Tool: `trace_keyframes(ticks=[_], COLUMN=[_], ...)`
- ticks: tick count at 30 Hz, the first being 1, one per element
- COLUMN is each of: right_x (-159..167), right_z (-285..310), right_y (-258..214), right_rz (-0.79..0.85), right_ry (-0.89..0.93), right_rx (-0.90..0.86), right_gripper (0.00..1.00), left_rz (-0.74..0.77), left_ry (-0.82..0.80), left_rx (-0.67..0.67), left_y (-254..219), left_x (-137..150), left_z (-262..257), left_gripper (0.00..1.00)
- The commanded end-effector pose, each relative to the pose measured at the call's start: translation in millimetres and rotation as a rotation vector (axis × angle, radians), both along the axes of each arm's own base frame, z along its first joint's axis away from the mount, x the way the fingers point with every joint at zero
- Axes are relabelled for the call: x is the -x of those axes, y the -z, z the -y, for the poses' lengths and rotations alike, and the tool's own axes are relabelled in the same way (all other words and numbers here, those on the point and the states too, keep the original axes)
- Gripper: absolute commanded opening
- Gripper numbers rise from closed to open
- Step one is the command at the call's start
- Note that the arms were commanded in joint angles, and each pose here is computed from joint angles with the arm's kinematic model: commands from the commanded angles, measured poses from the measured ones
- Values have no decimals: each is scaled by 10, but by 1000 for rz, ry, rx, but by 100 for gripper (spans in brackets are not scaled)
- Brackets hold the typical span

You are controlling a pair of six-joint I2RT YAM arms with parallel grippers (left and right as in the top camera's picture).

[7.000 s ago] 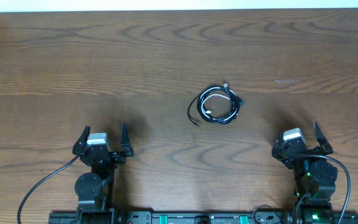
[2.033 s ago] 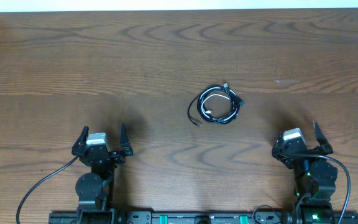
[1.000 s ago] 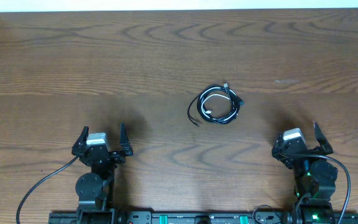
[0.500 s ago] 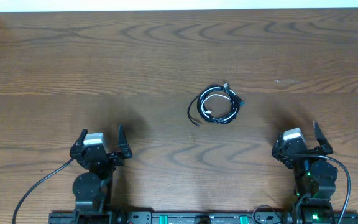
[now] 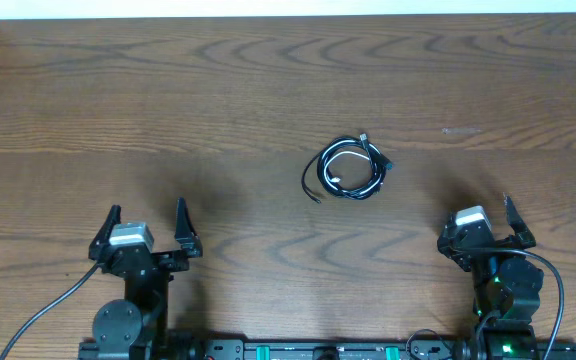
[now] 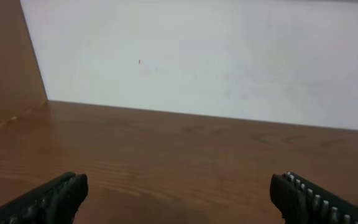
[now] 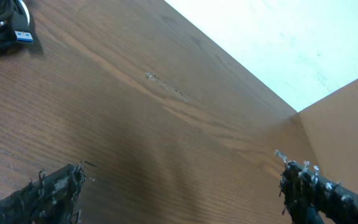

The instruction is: Untangle cables

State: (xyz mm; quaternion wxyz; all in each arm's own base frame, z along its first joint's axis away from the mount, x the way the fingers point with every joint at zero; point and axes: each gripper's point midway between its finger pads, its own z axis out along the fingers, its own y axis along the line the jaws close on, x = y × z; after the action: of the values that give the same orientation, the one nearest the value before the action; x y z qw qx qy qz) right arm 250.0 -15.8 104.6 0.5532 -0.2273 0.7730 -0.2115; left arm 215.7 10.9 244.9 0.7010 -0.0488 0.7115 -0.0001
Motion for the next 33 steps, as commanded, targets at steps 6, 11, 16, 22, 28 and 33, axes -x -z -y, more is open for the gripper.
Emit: trace_keyframes(ticks=[6, 11, 16, 22, 28, 33], right_x=[6, 6, 6, 6, 6, 6], right_z=[30, 30, 30, 29, 30, 30], right_y=[19, 19, 19, 19, 19, 19], right_rz=[-7, -7, -7, -7, -7, -7], right_ry=[13, 13, 13, 13, 13, 13], right_rx=[6, 6, 6, 6, 6, 6], right_gripper=[99, 99, 99, 99, 99, 99], left_rz=[157, 213, 239, 273, 331, 325], left_ry=[10, 11, 5, 4, 1, -8], left_rx=[12, 12, -33, -43, -49, -113], left_y=[-701, -1066, -1451, -2075, -2655, -2935], left_x=[253, 365, 403, 302, 139, -72], left_z=[13, 10, 8, 12, 16, 20], left_gripper=[99, 99, 99, 99, 99, 98])
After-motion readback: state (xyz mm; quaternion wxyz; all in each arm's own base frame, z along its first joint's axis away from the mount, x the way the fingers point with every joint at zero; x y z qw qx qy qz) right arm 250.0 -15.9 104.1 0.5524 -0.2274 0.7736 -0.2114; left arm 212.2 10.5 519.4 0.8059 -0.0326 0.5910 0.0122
